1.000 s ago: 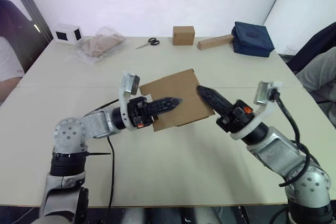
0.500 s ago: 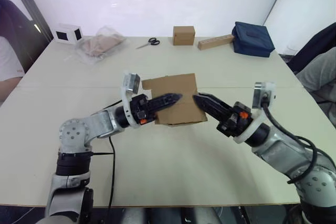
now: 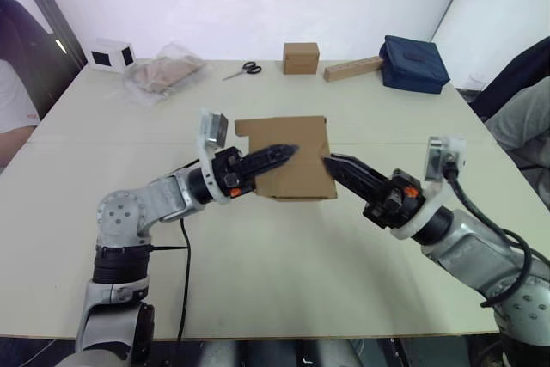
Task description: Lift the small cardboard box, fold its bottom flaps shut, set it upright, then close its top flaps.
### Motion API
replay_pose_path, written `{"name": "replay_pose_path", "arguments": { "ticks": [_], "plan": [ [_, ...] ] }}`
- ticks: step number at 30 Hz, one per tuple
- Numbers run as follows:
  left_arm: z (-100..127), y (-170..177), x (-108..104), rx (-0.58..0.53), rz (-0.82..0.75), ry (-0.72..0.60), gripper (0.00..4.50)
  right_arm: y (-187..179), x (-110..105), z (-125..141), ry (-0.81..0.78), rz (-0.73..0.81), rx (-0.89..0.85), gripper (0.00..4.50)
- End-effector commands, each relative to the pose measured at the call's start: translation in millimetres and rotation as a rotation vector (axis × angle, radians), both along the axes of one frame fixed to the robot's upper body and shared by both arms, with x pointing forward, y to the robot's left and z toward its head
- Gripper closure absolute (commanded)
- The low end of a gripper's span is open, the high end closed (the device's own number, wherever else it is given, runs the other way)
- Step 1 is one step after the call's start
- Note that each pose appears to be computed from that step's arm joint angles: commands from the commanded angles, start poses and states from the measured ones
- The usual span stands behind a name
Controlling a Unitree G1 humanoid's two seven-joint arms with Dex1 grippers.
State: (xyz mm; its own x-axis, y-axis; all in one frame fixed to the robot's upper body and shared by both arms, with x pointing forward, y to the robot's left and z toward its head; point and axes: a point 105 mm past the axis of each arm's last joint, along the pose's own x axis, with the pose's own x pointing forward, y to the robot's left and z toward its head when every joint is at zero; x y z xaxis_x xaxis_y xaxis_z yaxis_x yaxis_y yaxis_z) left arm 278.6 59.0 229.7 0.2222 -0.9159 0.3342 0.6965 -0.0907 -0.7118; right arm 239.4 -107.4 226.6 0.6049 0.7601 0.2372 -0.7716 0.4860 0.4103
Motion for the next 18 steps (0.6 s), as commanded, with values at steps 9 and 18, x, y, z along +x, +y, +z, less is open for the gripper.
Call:
{"name": "replay_pose_path", "arguments": {
  "ticks": [9,18],
  "plan": [
    [13.1,4.2,6.7,-0.045,0.054,-0.027,4.5,10.4,-11.4,8.8,0.008,0.064,0.08,3.62],
    [12.8,1.6,6.1,-0.046,0.05,-0.024,4.5,21.7,-15.2,6.6,0.022,0.098,0.092,3.62]
  ]
}}
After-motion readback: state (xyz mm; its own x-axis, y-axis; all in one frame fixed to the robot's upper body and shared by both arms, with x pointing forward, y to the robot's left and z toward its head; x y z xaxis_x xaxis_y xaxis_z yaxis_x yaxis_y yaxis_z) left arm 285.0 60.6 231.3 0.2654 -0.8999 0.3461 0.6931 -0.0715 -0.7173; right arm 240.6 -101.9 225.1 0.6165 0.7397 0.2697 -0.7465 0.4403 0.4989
